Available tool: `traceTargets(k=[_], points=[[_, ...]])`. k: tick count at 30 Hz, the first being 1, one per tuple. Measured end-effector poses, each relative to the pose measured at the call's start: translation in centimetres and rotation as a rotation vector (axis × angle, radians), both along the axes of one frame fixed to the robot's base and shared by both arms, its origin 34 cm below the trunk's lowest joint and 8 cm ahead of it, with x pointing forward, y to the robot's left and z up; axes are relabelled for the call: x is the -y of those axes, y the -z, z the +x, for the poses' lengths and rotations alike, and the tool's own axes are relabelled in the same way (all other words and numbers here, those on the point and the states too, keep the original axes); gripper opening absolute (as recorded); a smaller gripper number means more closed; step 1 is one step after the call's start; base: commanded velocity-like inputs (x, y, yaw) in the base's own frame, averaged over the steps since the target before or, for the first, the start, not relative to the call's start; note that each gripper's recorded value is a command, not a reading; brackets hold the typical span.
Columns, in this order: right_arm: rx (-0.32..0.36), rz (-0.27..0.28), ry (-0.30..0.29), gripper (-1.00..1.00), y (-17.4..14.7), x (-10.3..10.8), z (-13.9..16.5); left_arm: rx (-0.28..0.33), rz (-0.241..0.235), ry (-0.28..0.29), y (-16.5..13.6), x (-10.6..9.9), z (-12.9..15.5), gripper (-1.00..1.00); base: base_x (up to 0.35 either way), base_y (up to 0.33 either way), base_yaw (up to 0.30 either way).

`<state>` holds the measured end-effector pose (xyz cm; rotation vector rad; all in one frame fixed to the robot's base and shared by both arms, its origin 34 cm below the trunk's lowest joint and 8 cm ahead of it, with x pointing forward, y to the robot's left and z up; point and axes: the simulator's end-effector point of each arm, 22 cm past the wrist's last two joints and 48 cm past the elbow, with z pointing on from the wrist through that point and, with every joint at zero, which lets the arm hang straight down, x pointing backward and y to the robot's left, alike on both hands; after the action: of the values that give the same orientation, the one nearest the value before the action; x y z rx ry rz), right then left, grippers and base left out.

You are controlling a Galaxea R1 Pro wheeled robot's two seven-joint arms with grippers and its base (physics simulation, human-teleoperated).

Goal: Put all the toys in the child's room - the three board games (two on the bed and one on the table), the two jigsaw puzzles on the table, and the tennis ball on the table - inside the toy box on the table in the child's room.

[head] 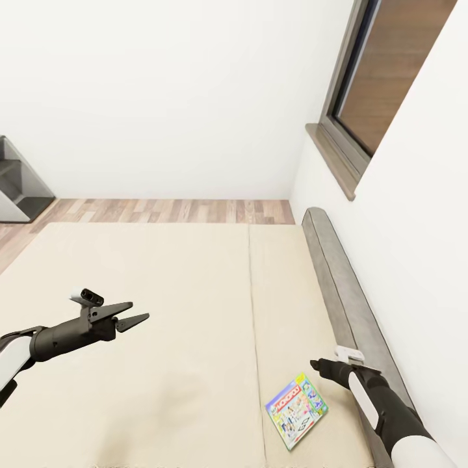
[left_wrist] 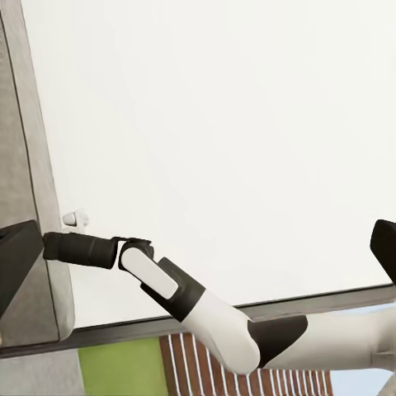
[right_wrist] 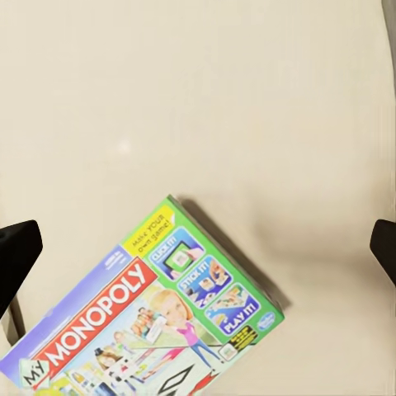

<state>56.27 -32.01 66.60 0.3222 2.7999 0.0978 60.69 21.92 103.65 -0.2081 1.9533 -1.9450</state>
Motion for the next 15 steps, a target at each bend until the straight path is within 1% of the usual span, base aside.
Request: traceTargets(k=[15], points=[[-0.023,-0.001,-0.001,1.00,1.0,0.0,-0.8,-0.023,0.000,0.000,1.1,0.0,0.1,1.00,0.000,0.000,0.000]])
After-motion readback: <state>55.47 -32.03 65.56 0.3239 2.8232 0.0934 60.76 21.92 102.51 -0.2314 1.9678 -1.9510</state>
